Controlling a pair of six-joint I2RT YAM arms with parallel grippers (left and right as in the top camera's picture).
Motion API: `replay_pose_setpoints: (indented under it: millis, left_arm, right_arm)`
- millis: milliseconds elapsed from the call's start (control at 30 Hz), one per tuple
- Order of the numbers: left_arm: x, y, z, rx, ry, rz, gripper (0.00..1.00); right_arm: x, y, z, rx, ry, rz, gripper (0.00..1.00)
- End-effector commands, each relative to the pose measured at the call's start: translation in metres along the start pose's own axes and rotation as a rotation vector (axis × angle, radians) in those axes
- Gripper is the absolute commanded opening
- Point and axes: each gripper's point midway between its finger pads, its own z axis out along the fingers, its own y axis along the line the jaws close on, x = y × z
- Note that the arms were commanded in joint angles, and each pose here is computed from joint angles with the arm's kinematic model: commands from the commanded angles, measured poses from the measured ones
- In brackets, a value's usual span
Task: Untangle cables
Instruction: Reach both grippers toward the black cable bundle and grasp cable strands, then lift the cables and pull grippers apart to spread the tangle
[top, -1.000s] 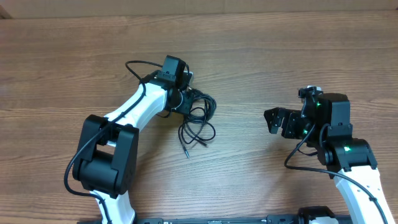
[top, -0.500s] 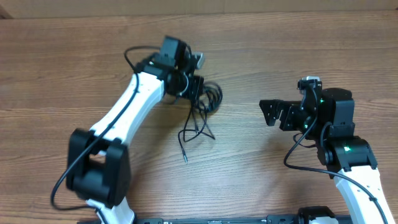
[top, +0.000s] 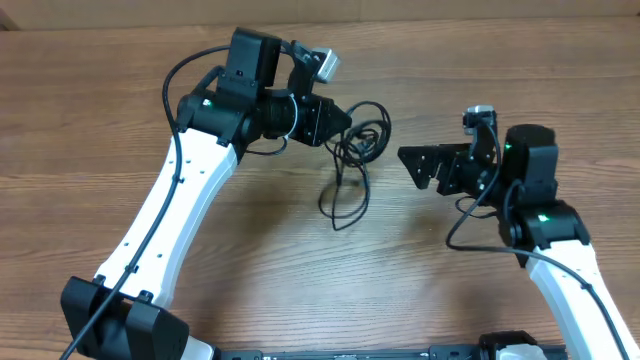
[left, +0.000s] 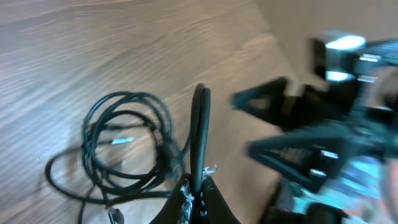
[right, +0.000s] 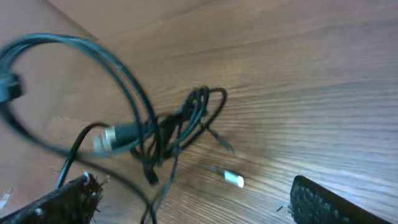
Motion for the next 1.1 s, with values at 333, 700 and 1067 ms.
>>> replay_pose_setpoints:
  millis: [333, 700, 1067]
  left_arm:
    - [-0.007, -0.055, -0.01, 0.272, -0.012, 0.069, 0.04]
    - [-0.028, -0.076, -0.035, 0.423, -0.091, 0.152, 0.04]
    - [-0.041, -0.069, -0.072, 0.371, -0.177, 0.154, 0.04]
  right_arm:
    - [0.007, 0.016, 0.04, -0.09, 0.068, 0.097, 0.74]
    - [0.034, -0.018, 0.066, 0.085, 0.136, 0.124, 0.18]
    - [0.039, -0.026, 0.075, 0.107, 0.142, 0.24, 0.27]
